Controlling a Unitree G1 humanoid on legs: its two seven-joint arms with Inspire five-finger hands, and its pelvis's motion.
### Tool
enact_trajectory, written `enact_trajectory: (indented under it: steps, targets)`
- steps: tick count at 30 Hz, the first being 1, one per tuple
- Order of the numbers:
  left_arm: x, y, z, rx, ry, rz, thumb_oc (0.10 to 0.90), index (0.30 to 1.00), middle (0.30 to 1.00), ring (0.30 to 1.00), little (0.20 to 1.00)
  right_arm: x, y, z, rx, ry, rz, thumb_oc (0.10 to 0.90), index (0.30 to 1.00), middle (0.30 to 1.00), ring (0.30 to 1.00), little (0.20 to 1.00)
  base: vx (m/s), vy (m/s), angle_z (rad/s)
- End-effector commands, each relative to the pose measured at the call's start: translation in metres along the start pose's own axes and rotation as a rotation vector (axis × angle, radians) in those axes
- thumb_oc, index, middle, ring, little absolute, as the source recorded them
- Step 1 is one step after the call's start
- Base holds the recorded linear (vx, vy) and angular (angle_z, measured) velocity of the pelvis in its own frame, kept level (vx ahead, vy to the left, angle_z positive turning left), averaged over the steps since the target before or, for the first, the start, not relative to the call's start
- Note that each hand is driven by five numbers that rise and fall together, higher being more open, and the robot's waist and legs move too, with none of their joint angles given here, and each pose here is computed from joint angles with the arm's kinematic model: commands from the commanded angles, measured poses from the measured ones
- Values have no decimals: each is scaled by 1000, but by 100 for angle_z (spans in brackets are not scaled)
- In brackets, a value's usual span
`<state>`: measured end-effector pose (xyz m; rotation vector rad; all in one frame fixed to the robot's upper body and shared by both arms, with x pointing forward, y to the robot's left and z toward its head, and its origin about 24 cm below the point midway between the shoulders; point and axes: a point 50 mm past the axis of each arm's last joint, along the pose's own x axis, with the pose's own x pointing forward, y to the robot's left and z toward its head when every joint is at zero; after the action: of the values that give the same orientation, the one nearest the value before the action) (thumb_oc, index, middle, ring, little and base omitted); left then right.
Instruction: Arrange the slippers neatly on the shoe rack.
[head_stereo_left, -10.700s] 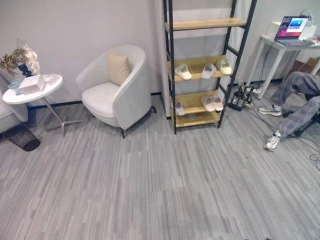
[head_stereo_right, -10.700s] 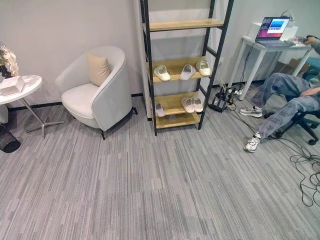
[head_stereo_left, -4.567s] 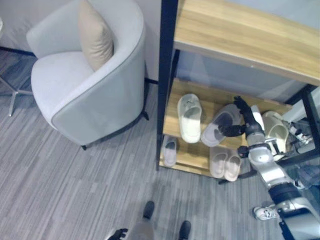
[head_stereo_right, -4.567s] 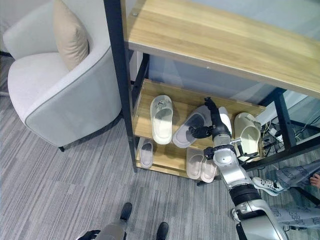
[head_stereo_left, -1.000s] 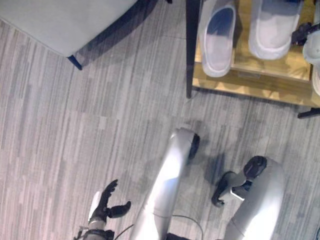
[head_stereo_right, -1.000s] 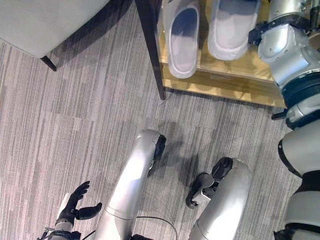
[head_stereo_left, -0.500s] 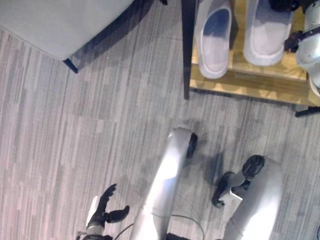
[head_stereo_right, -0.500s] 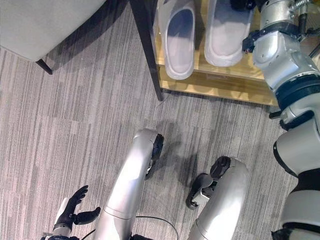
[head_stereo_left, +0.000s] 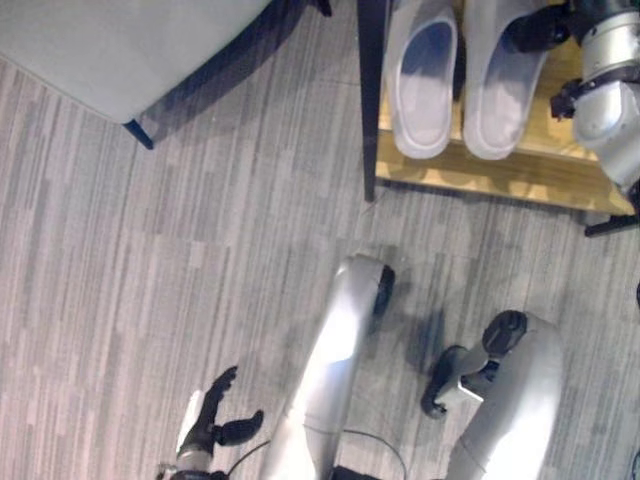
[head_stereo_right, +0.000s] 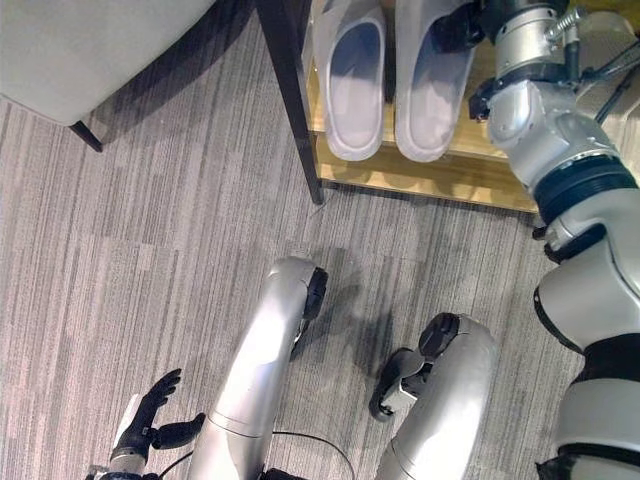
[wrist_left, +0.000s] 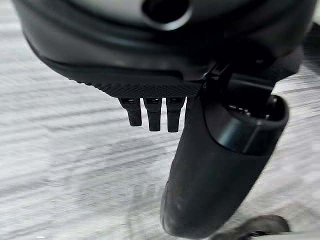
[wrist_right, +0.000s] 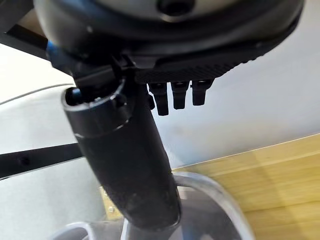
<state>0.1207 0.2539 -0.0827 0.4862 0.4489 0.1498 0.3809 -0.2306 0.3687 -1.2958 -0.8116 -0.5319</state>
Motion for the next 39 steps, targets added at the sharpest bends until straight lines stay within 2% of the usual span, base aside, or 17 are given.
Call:
enact_trajectory:
  steps: [1,11,19,22,23,33,36,37,39]
  targets:
    - [-17,16,-12,71,17,16,800,900,900,900,900,18,-52,10,11,-94,-203,800,900,900,900,900,0,0,0]
    - [-20,15,-26,102,83,-2,800,900,900,900,900,9,-35,10,122,-75,-152,800,900,900,900,900,-5,-4,-3]
    - [-14,16,12,67,-91,-98,800,900,900,900,900,1,-25,6,92,-87,-44,800,900,900,900,900,-9,0,-1]
    - [-15,17,16,78,-106,-117,800,900,900,900,900,-2,-26,7,171,-96,-38,800,900,900,900,900,0,0,0]
    - [-16,17,13,89,-98,-124,800,900,900,900,900,-3,-32,9,270,-91,-72,800,900,900,900,900,0,0,0]
    - [-23,12,-6,148,-25,-153,800,900,900,900,900,-17,-32,12,420,-130,-38,800,900,900,900,900,0,0,0]
    - [-23,8,-9,138,-9,-150,800,900,900,900,900,-22,-31,11,578,-95,-92,800,900,900,900,900,0,0,0]
    - [-22,5,-9,129,-5,-135,800,900,900,900,900,-27,-34,16,704,-106,-137,800,900,900,900,900,0,0,0]
    - [-22,4,-10,126,1,-117,800,900,900,900,900,-36,-35,18,767,-120,-166,800,900,900,900,900,0,0,0]
